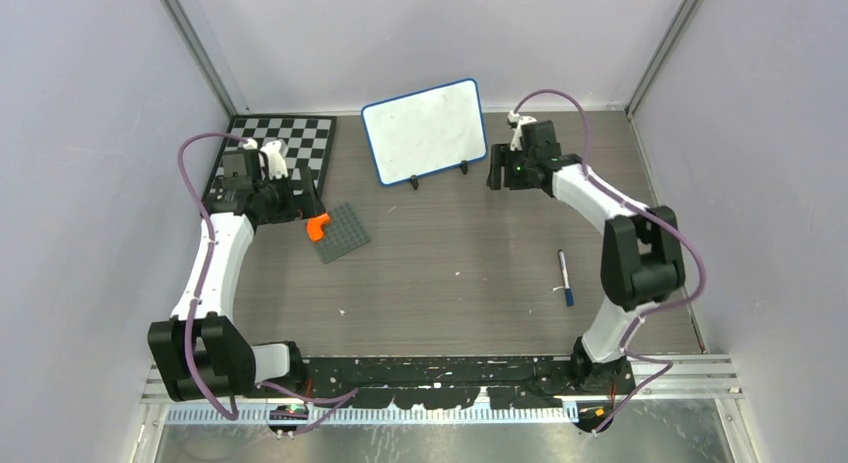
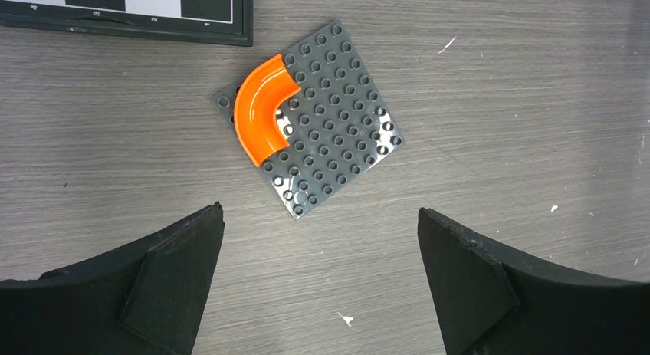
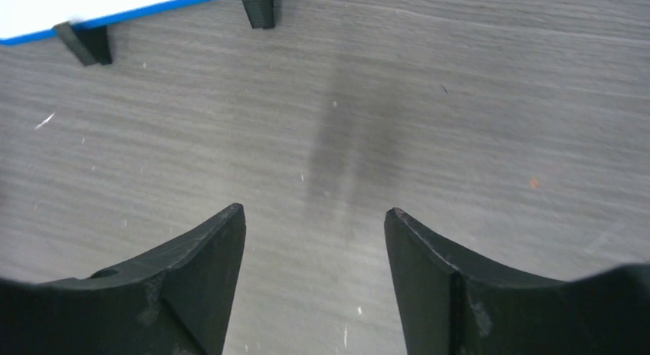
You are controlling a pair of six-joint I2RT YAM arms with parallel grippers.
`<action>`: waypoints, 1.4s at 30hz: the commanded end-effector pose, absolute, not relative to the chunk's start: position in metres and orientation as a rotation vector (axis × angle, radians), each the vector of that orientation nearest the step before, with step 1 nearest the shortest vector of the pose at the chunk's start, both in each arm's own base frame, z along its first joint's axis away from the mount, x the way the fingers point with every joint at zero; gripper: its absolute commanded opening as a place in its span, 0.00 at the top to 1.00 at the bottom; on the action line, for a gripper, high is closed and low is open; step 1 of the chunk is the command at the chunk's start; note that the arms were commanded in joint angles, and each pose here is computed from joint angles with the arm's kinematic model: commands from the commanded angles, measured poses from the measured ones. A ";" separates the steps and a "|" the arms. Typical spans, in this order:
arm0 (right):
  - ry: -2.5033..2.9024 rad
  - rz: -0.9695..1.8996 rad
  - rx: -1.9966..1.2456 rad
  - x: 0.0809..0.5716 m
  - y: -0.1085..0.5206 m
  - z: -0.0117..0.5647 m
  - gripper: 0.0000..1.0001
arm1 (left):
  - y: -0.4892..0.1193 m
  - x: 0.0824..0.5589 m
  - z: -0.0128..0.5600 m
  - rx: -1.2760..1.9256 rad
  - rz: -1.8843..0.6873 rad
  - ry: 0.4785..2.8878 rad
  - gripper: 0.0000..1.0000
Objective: Write a sentence on the whiteboard
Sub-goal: Move the whiteboard to the center of the board.
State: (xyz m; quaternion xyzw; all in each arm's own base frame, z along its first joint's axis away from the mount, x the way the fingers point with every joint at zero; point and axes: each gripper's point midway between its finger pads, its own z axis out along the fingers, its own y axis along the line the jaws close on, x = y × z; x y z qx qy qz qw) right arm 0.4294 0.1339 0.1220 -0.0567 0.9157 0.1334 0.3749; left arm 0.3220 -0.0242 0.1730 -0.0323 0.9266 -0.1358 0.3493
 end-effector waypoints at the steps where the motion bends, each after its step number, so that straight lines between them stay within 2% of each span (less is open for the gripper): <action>1: 2.264 0.307 -0.112 0.478 0.153 0.126 0.33 | -0.022 0.334 0.198 -0.094 -0.344 2.317 0.00; 9: 2.276 0.285 -0.153 0.522 0.190 0.095 0.39 | -0.021 0.339 0.194 -0.109 -0.343 2.337 0.00; 19: 2.217 0.265 -0.163 0.553 0.207 0.078 0.48 | -0.020 0.343 0.183 -0.123 -0.341 2.362 0.00; 23: 2.208 0.267 -0.164 0.562 0.211 0.072 0.55 | -0.020 0.346 0.182 -0.127 -0.350 2.368 0.00; 42: 2.158 0.344 -0.310 0.568 0.234 0.061 0.60 | -0.022 0.350 0.173 -0.135 -0.368 2.395 0.00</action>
